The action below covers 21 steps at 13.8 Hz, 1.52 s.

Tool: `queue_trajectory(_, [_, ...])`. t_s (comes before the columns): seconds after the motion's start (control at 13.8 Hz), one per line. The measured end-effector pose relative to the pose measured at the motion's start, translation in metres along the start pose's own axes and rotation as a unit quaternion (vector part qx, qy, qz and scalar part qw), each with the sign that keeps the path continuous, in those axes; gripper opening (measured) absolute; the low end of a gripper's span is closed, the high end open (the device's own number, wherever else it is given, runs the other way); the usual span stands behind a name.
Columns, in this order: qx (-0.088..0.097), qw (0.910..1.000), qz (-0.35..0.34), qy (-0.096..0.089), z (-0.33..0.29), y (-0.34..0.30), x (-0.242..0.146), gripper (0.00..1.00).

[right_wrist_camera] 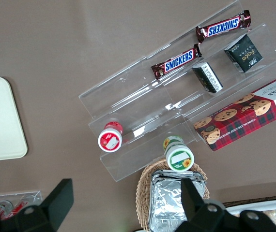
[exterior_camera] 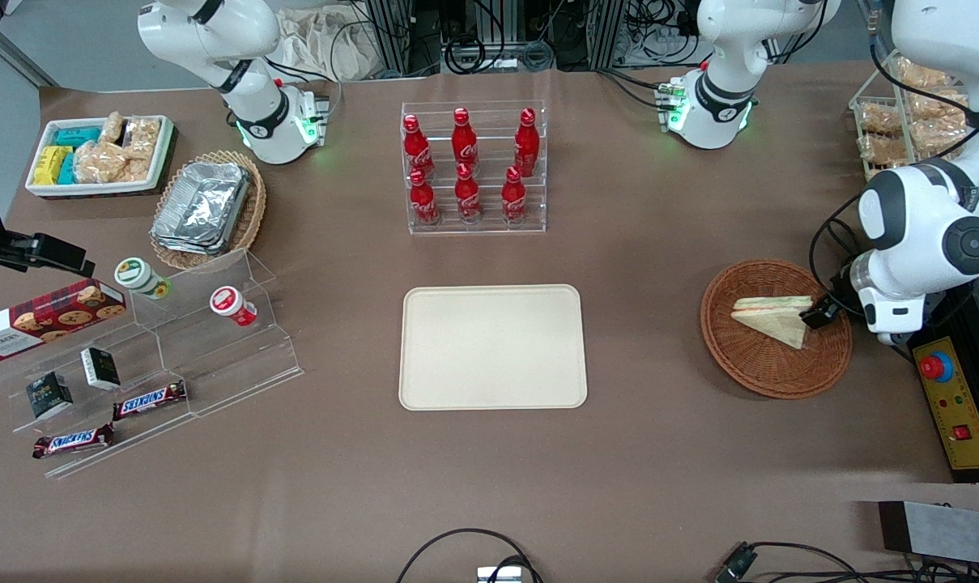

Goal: Place sandwich from basket to tray
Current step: 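Close the left gripper on the sandwich and lift it from the basket, then carry the held sandwich with the left gripper over the beige tray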

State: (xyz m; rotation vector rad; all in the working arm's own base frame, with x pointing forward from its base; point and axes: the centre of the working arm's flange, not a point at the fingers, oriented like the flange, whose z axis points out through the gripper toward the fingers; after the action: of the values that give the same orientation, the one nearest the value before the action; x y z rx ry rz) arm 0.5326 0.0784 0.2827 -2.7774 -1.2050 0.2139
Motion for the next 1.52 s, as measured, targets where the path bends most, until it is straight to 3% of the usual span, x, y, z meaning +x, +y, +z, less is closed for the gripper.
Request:
queue_trajectory(0.36, [0.004, 0.9988, -0.048, -0.009, 0.034, 0.007, 0.0, 1.0])
queue_trajectory(0.87, [-0.015, 0.9955, -0.093, 0.011, 0.054, 0.057, -0.012, 0.99])
queue_trajectory(0.94, [-0.019, 0.9947, -0.1, 0.014, 0.05, 0.062, -0.011, 0.96])
queue_trajectory(1.3, [-0.03, 0.993, -0.112, 0.023, 0.037, 0.072, -0.002, 0.44])
queue_trajectory(1.52, [-0.016, 0.9949, -0.098, 0.015, 0.013, 0.085, 0.001, 0.37])
